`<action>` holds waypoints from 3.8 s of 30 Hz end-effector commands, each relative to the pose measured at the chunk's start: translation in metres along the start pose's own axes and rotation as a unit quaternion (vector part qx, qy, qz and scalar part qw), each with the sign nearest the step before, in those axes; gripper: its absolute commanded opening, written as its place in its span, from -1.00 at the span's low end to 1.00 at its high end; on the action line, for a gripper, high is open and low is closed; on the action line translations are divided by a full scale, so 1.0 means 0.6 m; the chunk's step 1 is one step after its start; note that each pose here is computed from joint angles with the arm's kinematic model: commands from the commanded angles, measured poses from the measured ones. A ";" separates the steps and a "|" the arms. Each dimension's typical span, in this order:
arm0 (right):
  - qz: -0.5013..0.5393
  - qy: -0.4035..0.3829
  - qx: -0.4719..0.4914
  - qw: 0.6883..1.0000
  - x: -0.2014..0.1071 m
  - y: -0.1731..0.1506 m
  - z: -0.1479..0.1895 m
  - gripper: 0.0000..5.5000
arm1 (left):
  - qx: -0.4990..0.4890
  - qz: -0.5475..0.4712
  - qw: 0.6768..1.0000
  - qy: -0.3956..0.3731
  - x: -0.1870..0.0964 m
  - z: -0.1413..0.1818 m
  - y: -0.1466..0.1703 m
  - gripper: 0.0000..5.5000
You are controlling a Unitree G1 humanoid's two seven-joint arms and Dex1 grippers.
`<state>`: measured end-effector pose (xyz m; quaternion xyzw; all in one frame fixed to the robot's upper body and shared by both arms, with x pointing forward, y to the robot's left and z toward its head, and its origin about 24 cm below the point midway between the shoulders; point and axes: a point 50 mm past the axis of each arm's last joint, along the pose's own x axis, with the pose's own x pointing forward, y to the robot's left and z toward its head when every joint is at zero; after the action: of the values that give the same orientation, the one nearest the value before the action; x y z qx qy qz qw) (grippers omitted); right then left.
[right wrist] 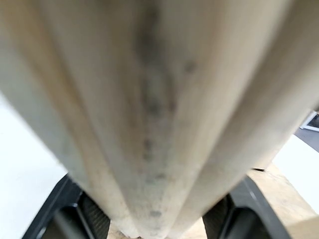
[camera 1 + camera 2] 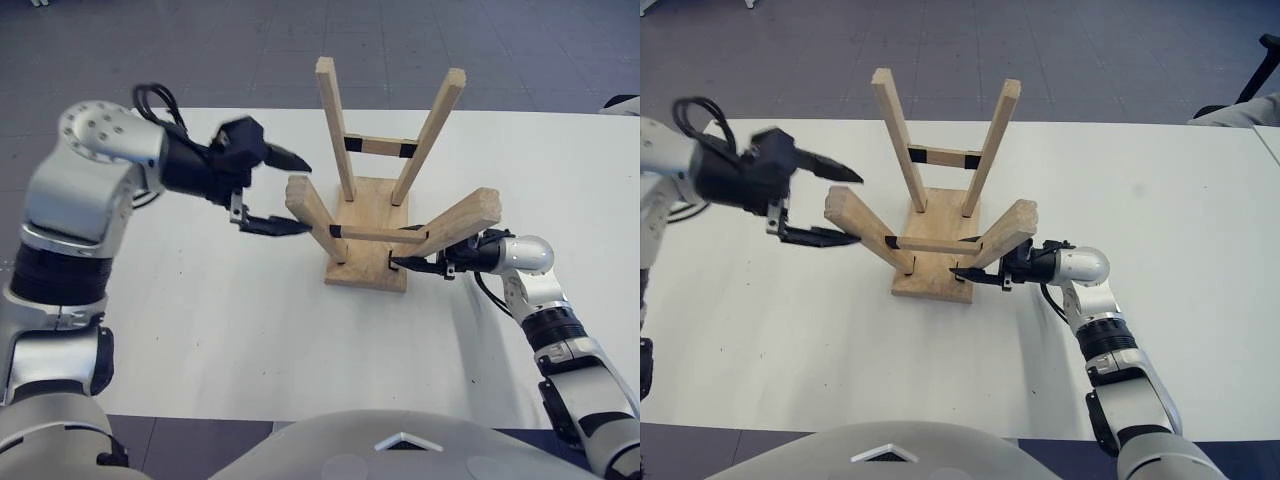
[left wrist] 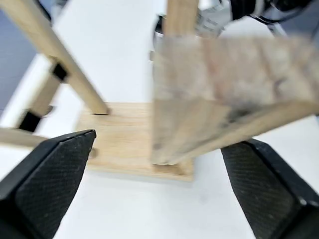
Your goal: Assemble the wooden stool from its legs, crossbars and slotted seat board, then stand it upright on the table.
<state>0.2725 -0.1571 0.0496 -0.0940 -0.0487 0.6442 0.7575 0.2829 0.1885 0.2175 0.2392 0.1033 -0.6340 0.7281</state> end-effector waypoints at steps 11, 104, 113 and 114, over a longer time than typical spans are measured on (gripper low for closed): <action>0.007 0.161 0.102 0.982 0.027 0.059 -0.071 -0.26 | -0.111 0.240 0.954 -0.142 0.130 0.147 -0.040 0.64; 0.097 0.353 0.175 0.914 -0.048 0.098 -0.117 -0.26 | -0.422 0.619 0.656 0.093 -0.156 -0.273 -0.022 0.02; 0.096 0.351 0.173 0.915 -0.045 0.094 -0.115 -0.26 | -0.336 0.067 0.936 -0.081 0.148 -0.028 -0.103 0.02; 0.094 0.349 0.171 0.916 -0.044 0.090 -0.114 -0.26 | -0.320 -0.017 0.942 -0.099 0.151 -0.003 -0.137 0.02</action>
<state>0.2834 -0.1337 0.0656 -0.1407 0.0345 0.6387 0.7557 0.2829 0.1899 0.1185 -0.0755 0.2448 -0.2867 0.9231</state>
